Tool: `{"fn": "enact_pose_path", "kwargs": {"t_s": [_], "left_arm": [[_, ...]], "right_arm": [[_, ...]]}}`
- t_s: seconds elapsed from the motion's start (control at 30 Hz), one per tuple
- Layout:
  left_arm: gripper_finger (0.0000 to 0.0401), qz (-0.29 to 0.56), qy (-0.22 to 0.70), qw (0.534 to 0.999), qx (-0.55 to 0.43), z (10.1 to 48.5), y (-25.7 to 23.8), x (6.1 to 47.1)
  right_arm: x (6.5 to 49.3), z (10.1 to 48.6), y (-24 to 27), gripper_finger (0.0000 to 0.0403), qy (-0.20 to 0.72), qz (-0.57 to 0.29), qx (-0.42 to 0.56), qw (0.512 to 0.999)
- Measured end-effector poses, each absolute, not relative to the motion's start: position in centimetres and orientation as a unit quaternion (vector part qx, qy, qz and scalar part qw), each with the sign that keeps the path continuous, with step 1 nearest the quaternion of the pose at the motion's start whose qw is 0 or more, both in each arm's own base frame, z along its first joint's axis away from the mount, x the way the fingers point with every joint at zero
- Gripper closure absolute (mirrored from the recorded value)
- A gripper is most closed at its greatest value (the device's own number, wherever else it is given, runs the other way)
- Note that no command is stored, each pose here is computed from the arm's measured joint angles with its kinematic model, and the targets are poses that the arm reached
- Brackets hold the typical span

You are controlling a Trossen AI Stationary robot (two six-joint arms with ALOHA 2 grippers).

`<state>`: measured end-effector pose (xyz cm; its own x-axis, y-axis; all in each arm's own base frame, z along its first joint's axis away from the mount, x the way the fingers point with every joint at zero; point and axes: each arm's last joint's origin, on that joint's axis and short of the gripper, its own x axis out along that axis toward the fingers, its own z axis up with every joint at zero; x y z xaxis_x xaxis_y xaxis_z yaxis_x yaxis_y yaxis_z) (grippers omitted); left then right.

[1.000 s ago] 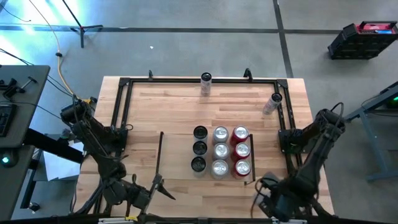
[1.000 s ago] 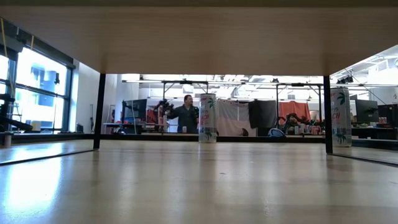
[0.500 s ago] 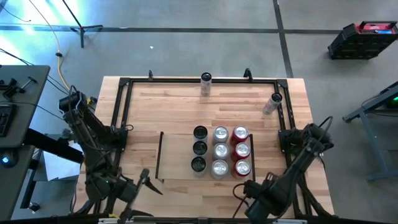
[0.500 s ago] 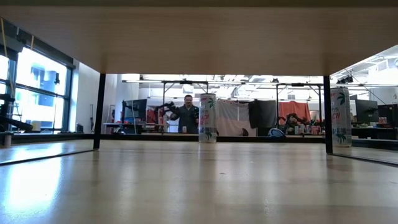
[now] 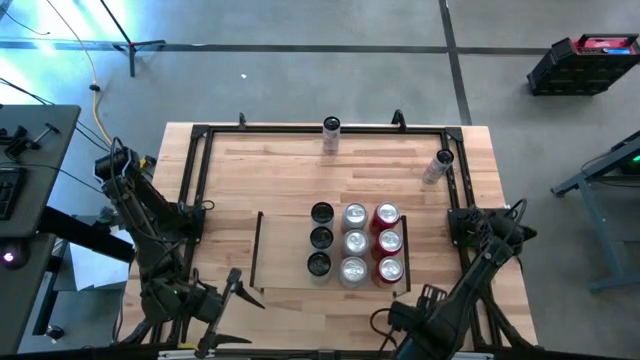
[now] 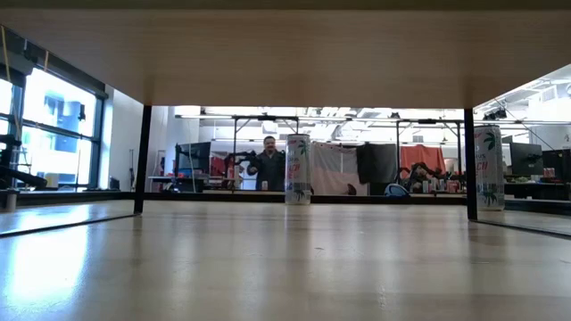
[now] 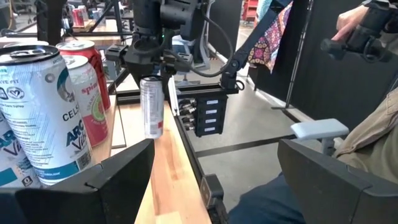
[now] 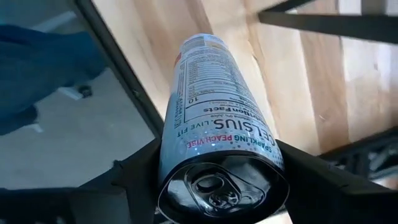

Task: Place canned beverage on shelf
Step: Put the bottom white-pink soda can on the shelf

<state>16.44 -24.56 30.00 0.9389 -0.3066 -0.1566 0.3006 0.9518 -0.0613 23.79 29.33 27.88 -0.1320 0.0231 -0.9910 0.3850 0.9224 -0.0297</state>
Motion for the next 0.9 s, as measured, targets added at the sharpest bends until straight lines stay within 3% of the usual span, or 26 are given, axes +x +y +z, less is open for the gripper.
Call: {"fn": "enact_pose_path", "kwargs": {"t_s": [0.23,0.9], "left_arm": [[0.0071,-0.154,0.083,0.984,-0.021,29.99,-24.57,16.45],[0.0071,-0.154,0.083,0.984,-0.022,29.99,-24.58,16.45]], "right_arm": [[24.02,27.85,29.42,0.0121,0.737,-0.137,0.149,0.645],[23.90,27.92,29.47,0.0115,0.738,-0.135,0.149,0.643]]}}
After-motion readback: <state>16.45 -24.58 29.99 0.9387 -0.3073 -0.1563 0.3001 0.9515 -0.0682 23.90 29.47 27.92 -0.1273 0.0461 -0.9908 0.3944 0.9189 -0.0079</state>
